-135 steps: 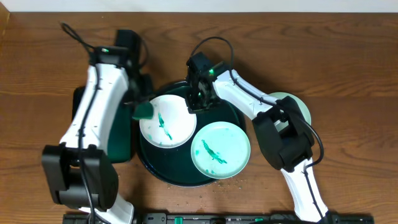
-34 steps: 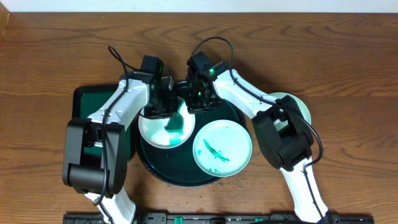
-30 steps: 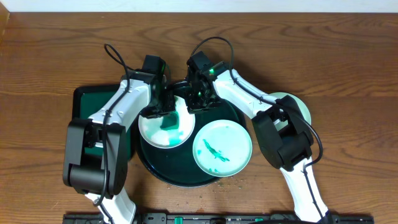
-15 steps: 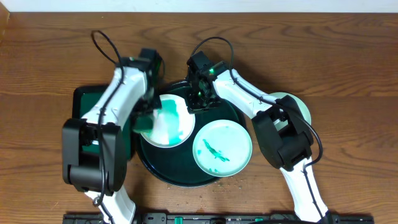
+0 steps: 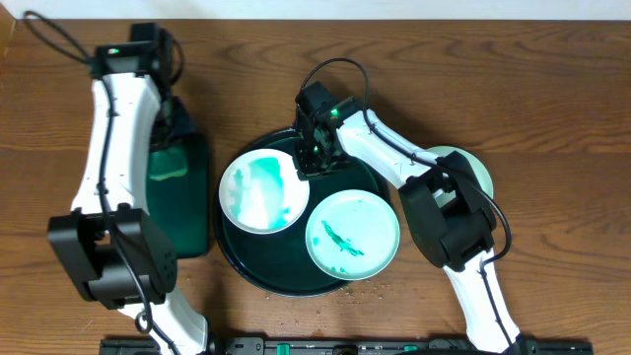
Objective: Clean dirty plates on tray and stack at the side
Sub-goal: 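Withdraw the sponge to the water tray with the left gripper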
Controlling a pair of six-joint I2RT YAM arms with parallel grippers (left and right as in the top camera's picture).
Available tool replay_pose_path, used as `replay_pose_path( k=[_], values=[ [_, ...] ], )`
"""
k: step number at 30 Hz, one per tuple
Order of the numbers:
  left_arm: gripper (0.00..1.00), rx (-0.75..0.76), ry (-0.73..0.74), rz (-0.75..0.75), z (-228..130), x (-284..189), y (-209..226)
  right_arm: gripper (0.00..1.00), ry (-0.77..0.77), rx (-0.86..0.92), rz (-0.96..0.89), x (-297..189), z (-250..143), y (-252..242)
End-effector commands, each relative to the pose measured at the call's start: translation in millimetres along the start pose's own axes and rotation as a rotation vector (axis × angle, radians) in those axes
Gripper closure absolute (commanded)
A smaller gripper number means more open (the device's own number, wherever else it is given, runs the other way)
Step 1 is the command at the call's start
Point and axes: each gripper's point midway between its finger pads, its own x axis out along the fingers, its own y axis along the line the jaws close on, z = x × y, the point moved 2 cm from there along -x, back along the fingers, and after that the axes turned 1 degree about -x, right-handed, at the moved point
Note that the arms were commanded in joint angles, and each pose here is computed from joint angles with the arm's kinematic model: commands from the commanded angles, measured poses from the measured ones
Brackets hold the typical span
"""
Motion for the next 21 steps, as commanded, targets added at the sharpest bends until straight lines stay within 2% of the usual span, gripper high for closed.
replay_pose_path(
  k=[1,4,9,21],
  values=[
    [0.93,-0.048,-0.01,0.027,9,0,23,0.99,-0.015,-0.046,-0.15,1,-5,-18],
    [0.93,-0.076,-0.004,0.032,12,2,33,0.99,-0.104,-0.095,-0.249,-30,4,-15],
    [0.93,-0.086,0.001,0.035,12,3,37,0.99,-0.293,-0.204,-0.513,-95,12,-5],
    [0.93,-0.086,0.001,0.035,12,3,37,0.99,-0.665,-0.334,-1.04,-208,2,38]
  ],
)
